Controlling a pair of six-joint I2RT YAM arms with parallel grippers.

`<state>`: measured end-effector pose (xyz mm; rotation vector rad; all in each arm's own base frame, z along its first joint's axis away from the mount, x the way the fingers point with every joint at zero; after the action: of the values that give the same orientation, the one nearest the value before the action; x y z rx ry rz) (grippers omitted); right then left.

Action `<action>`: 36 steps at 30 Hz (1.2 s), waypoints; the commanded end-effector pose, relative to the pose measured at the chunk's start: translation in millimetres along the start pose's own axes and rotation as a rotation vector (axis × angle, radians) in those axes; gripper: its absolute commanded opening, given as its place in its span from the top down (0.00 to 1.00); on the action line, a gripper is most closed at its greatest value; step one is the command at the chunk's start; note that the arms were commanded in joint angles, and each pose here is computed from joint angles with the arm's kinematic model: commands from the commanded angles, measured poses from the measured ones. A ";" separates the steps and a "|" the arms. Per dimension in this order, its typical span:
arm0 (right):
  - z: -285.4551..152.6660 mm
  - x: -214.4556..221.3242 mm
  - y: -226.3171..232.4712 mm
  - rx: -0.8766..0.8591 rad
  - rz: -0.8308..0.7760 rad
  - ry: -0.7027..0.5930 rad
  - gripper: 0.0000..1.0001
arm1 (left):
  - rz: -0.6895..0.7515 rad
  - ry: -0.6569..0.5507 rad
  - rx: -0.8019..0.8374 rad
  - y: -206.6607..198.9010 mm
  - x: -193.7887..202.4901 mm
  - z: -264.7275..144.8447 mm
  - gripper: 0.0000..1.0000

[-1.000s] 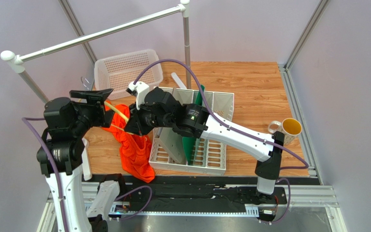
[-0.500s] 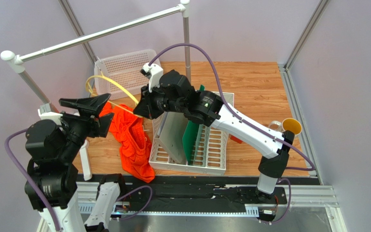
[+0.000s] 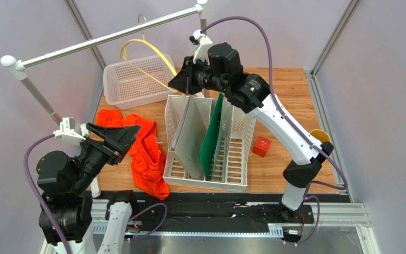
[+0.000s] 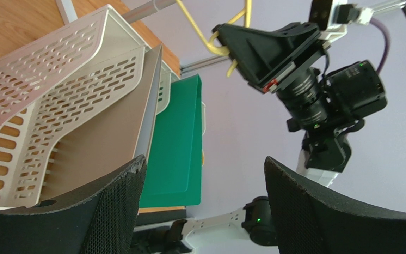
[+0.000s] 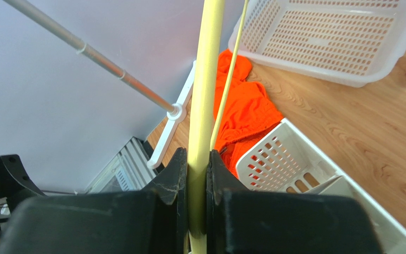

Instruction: Remove the shorts from the hanger

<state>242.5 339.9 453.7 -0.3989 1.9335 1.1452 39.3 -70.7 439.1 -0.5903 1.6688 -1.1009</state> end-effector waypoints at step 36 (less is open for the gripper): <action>-99.7 -57.7 -24.1 0.229 -0.187 -0.279 1.00 | 0.213 0.110 0.061 3.1 -9.0 21.5 0.15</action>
<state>258.5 262.5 470.9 -0.3140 1.8858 0.8269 56.1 -70.7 436.3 -0.3619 1.7492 -1.0448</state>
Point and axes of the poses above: each gripper's point midway between its finger pads, its own z axis out along the fingers, its own y axis along the line the jaws close on, x = y × z, the point moved 9 cm from there along -z, back along the fingers, and after that the axes turned 6 degrees about z, right-handed, at the moved point
